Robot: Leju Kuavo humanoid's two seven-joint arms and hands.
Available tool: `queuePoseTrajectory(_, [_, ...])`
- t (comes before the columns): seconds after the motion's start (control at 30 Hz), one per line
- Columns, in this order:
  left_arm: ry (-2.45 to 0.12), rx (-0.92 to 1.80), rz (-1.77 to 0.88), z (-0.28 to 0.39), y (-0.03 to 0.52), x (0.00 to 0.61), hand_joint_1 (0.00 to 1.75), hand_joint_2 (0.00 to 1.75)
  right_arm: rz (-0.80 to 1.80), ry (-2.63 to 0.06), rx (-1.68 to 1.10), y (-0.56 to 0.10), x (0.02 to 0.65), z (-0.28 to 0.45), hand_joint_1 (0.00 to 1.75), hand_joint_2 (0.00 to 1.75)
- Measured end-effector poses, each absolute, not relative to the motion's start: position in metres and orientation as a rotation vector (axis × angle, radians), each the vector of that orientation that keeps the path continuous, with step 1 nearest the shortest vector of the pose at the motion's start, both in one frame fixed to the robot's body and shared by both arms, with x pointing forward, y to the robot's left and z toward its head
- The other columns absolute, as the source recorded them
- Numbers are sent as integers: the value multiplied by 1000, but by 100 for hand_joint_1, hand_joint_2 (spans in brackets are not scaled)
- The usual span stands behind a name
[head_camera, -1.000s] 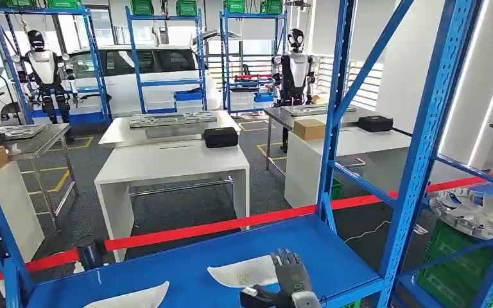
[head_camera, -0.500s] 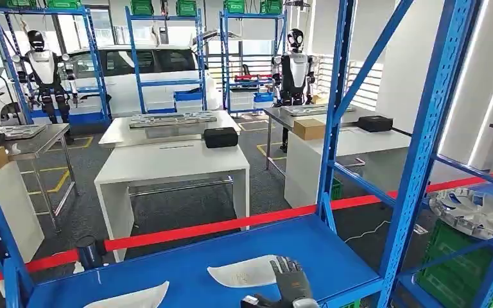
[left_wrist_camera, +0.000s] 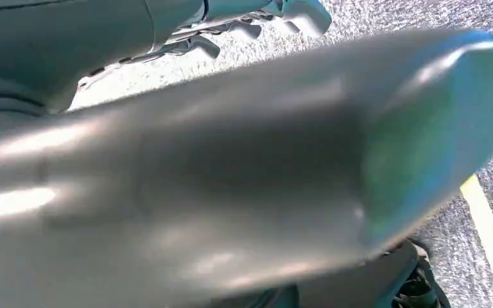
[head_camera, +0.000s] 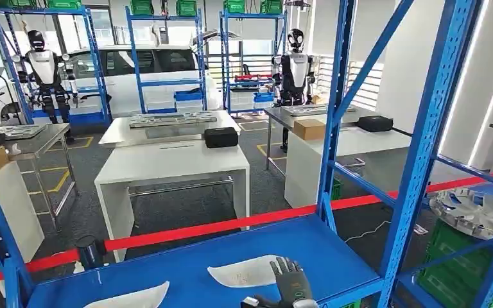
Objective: Take the parts from the cabinet and place them on the table.
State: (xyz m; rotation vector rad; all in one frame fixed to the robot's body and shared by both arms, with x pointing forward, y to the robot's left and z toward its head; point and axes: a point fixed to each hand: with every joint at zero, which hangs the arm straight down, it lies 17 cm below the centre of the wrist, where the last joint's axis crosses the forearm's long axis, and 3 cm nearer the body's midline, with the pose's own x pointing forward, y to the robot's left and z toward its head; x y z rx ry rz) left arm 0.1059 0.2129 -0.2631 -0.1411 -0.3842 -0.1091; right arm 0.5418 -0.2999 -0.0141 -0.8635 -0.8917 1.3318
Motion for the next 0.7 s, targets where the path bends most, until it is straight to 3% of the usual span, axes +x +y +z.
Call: queuePoseTrajectory(0.7, [-379, -154, -116, -263, 208, 104, 0, 0, 1339, -876, -845, -298, 531, -27, 0, 0])
